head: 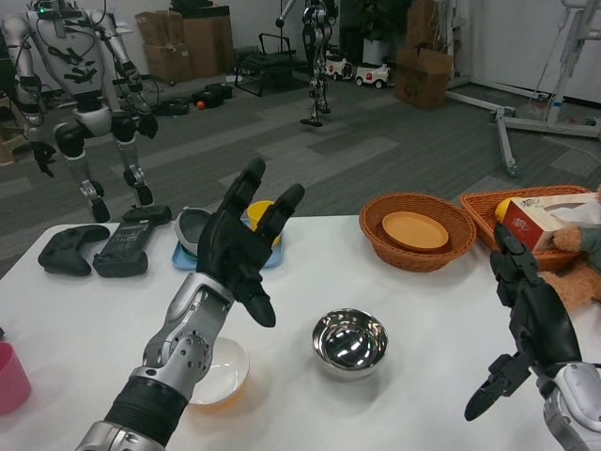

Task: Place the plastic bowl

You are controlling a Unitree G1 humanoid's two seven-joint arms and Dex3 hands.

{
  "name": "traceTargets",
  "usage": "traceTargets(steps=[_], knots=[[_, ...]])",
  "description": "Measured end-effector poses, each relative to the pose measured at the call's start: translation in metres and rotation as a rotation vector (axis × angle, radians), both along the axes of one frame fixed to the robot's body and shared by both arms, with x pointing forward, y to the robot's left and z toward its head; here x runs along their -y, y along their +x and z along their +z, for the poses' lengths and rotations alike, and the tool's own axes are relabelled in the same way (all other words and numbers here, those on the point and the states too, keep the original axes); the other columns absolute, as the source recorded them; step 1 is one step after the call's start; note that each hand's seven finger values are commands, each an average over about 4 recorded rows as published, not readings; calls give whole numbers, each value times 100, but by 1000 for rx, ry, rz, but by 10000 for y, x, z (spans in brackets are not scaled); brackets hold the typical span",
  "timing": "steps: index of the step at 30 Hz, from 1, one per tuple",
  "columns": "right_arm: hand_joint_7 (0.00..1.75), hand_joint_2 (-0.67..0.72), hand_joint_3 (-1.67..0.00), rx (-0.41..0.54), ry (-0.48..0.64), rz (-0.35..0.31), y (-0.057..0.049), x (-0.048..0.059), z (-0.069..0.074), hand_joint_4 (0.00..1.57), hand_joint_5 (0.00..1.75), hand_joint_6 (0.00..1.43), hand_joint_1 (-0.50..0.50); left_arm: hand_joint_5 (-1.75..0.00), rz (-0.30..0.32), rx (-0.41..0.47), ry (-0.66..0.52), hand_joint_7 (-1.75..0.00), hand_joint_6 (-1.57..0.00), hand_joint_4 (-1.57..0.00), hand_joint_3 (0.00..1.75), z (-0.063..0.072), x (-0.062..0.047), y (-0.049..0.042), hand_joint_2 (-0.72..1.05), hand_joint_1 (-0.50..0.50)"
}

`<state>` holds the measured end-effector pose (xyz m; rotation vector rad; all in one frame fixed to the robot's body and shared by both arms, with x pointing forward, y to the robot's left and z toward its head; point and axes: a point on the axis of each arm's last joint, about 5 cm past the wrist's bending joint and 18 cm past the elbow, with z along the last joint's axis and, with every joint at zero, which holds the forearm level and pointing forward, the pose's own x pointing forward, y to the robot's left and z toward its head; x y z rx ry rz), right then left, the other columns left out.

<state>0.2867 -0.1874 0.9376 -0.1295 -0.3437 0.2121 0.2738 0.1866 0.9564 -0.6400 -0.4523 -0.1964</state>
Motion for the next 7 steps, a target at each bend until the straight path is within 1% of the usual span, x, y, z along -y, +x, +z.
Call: traceTargets(steps=[1,3,4,7], knots=[[7,66,0,1,1,0,0,2,1,29,0,0,-42,-51,3,2,0,0,0,0,0,4,-5,-7,-64,-29],[7,66,0,1,3,-1,0,3,2,29,0,0,-42,-51,11,8,-1,0,0,0,4,17,-16,-20,-64,6],[7,66,0,2,4,-1,0,4,2,29,0,0,-42,-51,17,9,-2,0,0,0,4,20,-24,-27,-64,19],[7,66,0,2,7,-1,0,4,3,29,0,0,-42,-51,29,4,-2,0,0,0,3,11,-46,-46,-64,15]])
